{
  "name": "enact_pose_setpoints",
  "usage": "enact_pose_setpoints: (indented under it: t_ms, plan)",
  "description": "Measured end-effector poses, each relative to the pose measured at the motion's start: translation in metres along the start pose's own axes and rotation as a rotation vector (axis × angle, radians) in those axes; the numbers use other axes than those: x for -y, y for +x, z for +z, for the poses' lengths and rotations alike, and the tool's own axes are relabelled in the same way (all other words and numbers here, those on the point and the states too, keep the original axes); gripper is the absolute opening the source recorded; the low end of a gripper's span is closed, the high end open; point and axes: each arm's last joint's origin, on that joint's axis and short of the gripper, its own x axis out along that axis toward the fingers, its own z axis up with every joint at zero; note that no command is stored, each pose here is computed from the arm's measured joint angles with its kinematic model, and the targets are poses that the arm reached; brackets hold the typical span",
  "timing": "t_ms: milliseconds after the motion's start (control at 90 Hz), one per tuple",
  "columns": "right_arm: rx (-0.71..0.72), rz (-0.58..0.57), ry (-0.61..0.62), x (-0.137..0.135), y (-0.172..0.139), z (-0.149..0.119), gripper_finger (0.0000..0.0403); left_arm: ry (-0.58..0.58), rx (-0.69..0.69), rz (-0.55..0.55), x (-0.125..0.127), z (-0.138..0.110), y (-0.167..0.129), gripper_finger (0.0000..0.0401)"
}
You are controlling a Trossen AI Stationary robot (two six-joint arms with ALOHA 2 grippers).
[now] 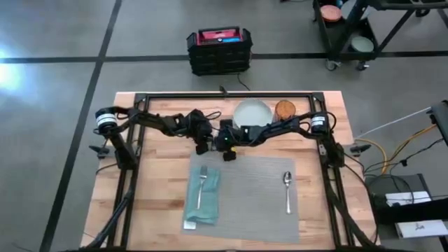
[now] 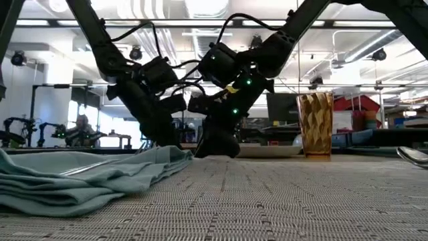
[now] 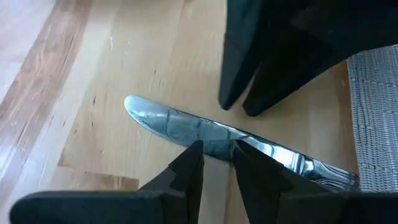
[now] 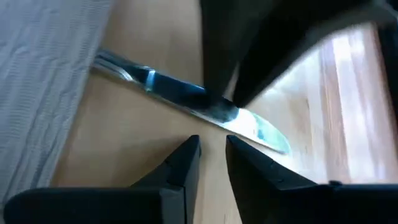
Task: Set table place
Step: Put the silver knife on the gray placemat, to the left of the silver spoon
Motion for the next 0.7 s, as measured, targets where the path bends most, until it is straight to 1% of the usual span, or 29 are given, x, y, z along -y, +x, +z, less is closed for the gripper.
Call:
enact_pose_setpoints:
  t_ms: [89, 144, 256, 378, 522, 633, 700]
  plan:
    - [0.019, -0.012, -0.024, 0.001, 0.0, 0.002, 0.0055, 0.008, 0.012, -0.031, 0.001, 0.001, 0.0, 0.0075]
    - [0.022, -0.015, -0.061, 0.001, 0.003, 0.001, 0.0052, 0.014, 0.018, -0.056, 0.001, 0.001, 0.0, 0.0075]
    - [0.013, -0.013, -0.152, -0.002, 0.011, -0.003, 0.0048, 0.021, 0.023, -0.068, 0.002, 0.001, 0.0, 0.0075]
    - [-0.005, 0.004, -0.197, -0.007, 0.014, -0.005, 0.005, 0.02, 0.024, -0.071, 0.002, 0.001, 0.0, 0.0075]
    - [-0.003, -0.007, -0.162, -0.005, 0.009, -0.001, 0.0058, 0.002, 0.029, -0.062, 0.002, 0.004, -0.004, 0.0075]
    - [-0.005, -0.011, -0.135, -0.002, 0.004, 0.002, 0.0066, 0.007, 0.006, 0.028, 0.0, 0.008, -0.01, 0.0075]
    - [0.0, -0.011, -0.131, -0.001, 0.003, 0.004, 0.0071, 0.021, -0.004, 0.047, -0.001, 0.008, -0.012, 0.0075]
